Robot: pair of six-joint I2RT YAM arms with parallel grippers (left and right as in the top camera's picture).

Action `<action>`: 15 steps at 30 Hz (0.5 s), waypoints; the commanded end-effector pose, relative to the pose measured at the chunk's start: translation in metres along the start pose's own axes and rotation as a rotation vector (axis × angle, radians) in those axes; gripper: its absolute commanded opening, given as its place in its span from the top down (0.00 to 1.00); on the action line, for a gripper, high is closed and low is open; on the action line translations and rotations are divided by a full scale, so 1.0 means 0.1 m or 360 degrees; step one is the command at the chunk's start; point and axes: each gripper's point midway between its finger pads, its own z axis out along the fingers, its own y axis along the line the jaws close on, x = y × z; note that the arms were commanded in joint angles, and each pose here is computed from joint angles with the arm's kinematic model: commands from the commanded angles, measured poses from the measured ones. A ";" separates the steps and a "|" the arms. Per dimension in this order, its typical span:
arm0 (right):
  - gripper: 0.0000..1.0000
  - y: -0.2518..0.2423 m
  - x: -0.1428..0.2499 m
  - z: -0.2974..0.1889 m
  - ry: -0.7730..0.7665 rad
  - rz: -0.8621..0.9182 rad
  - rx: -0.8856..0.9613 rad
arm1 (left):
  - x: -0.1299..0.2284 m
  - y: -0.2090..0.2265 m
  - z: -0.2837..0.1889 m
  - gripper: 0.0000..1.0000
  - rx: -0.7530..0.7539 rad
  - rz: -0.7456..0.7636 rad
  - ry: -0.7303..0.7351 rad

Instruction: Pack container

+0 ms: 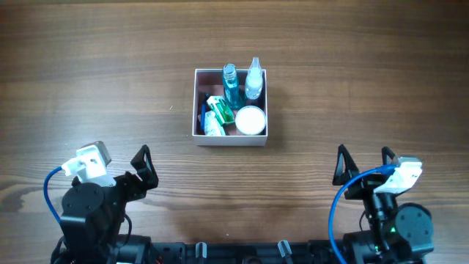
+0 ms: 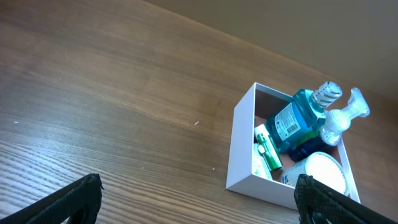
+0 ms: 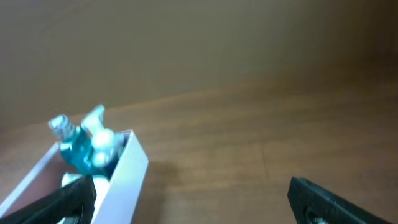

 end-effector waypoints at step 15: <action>0.00 -0.08 -0.02 0.35 -0.0552 -0.0334 0.0000 | 0.01 -0.01 0.00 0.00 0.0017 -0.0016 0.0004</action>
